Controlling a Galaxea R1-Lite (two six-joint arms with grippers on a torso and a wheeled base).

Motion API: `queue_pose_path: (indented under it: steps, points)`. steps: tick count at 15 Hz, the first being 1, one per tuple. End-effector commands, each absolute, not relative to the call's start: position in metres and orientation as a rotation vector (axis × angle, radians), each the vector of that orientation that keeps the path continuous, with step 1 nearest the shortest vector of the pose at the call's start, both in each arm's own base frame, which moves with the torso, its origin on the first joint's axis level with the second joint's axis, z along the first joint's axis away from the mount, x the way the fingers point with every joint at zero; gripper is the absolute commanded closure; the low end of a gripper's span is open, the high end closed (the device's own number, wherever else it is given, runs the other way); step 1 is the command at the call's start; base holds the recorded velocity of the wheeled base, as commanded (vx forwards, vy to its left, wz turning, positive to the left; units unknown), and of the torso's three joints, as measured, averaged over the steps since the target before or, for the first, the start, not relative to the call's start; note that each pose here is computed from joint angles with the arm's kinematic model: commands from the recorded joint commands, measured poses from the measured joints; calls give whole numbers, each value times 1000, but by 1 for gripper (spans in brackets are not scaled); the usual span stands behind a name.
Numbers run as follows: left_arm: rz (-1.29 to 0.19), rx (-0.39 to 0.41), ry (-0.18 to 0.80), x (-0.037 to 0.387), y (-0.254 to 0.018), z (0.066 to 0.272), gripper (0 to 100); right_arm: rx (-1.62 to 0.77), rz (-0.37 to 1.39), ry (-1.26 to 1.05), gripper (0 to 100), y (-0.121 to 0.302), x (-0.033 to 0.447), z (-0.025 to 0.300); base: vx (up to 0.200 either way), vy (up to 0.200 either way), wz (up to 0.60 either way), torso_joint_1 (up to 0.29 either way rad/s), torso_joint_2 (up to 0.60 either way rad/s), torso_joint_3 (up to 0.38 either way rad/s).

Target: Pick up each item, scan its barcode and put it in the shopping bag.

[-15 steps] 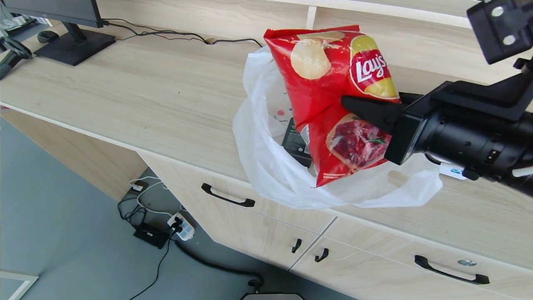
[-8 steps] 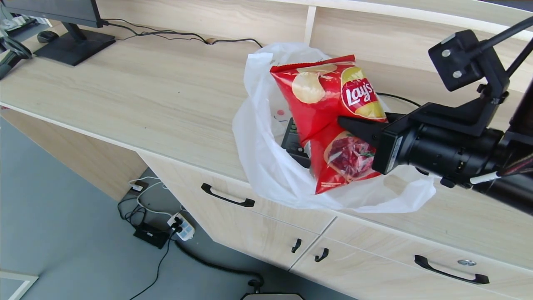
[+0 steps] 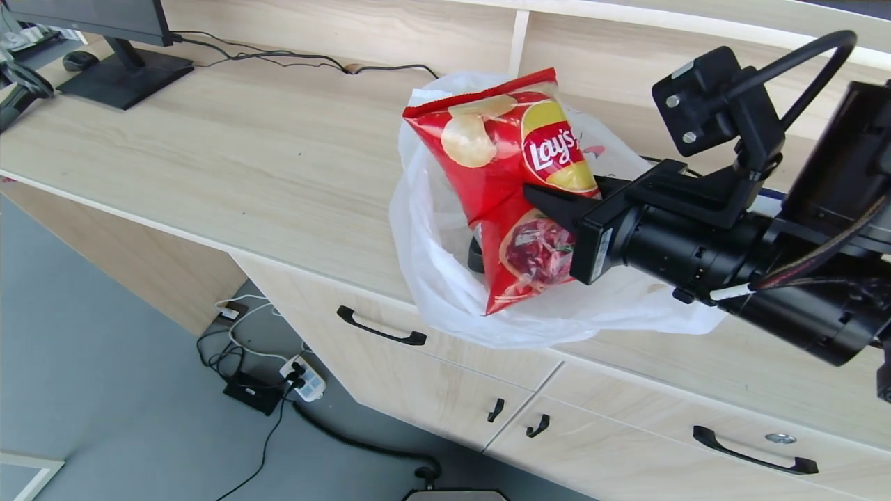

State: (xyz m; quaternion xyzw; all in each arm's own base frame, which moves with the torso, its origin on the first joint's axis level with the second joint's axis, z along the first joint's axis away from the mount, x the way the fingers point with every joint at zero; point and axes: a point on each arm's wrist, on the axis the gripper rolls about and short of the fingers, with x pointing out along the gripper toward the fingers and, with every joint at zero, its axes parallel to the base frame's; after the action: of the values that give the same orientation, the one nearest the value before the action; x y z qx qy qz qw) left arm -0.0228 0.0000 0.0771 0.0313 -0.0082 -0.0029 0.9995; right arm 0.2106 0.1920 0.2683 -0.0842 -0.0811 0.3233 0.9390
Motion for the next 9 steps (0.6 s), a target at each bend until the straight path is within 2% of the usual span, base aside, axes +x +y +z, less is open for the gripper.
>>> queue_pose_path:
  steps: [1,3,7,9]
  points:
    - [-6,64,-16,-23,0,77,0,-187,673,-134,100,205,221,252,0,0,0,0,0,0]
    - [-6,63,-17,-23,0,77,0,-172,624,-143,100,195,231,252,0,0,0,0,0,0]
    - [-6,60,-17,-23,0,77,0,-172,458,-178,100,135,260,258,0,0,0,0,0,0]
    - [-6,60,-17,-23,0,77,0,-184,471,-195,100,124,265,262,0,0,0,0,0,0]
